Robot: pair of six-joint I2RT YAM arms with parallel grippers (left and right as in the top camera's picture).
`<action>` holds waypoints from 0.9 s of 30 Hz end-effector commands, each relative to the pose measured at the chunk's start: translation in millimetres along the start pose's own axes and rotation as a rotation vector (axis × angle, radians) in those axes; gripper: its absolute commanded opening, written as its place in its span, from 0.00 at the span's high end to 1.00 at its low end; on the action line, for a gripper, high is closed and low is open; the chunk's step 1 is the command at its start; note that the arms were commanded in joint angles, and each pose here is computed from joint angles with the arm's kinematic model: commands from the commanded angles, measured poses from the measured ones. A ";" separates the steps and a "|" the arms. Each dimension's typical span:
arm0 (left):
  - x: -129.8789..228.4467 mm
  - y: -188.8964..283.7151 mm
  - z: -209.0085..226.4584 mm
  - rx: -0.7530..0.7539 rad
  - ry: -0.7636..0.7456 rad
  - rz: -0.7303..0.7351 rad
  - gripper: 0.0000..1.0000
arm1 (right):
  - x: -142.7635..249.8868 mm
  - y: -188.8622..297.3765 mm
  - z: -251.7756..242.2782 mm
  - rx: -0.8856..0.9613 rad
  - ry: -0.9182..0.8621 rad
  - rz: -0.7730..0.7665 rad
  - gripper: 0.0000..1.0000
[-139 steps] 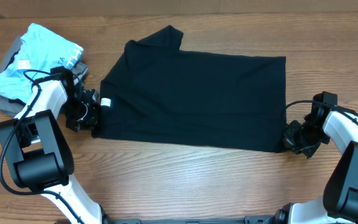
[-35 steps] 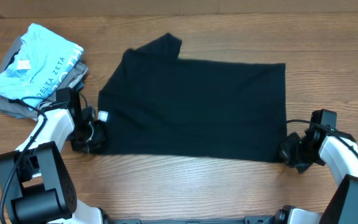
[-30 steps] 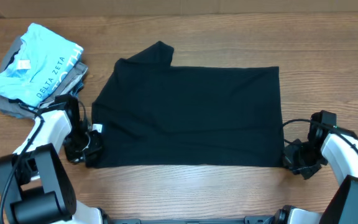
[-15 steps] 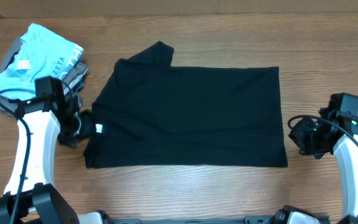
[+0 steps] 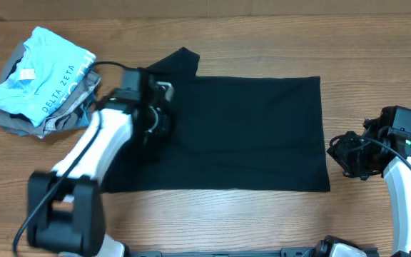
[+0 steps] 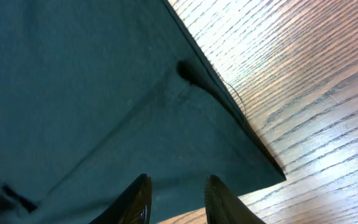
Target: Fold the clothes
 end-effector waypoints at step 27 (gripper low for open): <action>-6.9 -45.6 7.0 -0.047 0.062 0.089 0.96 | 0.1 3.8 1.3 -0.009 0.018 -0.002 0.68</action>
Point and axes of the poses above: each gripper's point midway between its finger pads, its own y axis back along the fingers, its own z axis along the line the jaws close on, x = y × z, the point moved 8 cm from there along y, back along the fingers, and after that the axes turned 4 degrees about y, right-handed, at the moved point
